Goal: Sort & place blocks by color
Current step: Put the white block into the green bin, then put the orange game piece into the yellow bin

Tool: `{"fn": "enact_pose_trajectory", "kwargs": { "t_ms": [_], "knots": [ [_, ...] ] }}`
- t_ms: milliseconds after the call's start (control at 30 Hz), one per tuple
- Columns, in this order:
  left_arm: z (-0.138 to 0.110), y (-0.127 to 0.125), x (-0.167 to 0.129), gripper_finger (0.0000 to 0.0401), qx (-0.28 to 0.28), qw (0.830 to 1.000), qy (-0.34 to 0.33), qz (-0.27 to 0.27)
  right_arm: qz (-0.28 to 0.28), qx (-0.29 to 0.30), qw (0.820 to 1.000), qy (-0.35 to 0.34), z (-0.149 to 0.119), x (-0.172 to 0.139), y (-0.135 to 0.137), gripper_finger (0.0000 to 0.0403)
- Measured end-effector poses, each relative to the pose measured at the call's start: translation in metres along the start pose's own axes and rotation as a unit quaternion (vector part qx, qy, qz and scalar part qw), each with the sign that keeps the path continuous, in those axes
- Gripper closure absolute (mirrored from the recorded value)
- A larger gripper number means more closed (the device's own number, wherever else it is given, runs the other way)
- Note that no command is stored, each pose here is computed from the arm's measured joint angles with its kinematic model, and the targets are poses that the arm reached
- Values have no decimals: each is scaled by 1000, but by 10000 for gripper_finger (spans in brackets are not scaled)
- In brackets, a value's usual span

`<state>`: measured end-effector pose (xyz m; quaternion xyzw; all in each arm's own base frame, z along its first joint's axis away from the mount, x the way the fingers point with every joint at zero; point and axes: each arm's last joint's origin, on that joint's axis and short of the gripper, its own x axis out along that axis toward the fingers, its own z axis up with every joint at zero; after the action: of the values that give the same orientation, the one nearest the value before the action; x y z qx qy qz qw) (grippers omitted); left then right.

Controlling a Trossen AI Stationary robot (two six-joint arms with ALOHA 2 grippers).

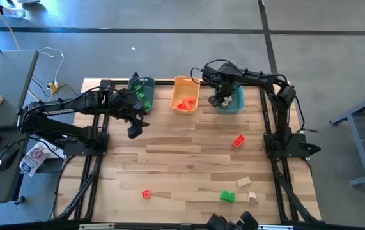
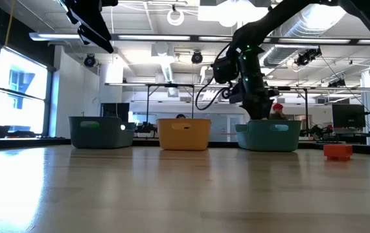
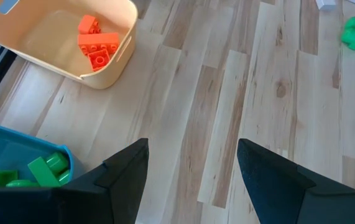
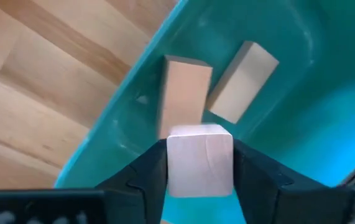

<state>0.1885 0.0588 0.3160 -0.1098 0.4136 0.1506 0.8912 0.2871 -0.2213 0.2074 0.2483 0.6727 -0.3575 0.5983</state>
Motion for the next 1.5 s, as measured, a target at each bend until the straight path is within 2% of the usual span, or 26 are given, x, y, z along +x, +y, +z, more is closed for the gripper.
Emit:
{"fn": "enact_pose_trajectory", "kwargs": {
  "t_ms": [200,467,633,833,1133,1333,1500],
  "knots": [
    [0,0,0,169,0,1000,0,0,-32,-30,999,11,-6,-2,5,212],
    [0,0,0,169,0,1000,0,0,-57,-51,996,37,-18,-10,11,204],
    [0,0,0,169,0,1000,0,0,-79,-62,995,5,-27,-27,14,204],
    [0,0,0,169,0,1000,0,0,-71,-67,994,-42,-46,-57,16,203],
    [0,0,0,169,0,1000,0,0,-28,-93,990,-99,-90,-93,32,203],
    [0,0,0,169,0,1000,0,0,-14,-107,988,-107,-135,-81,36,203],
    [0,0,0,169,0,1000,0,0,36,-113,986,-115,-168,-72,36,203]
  ]
}}
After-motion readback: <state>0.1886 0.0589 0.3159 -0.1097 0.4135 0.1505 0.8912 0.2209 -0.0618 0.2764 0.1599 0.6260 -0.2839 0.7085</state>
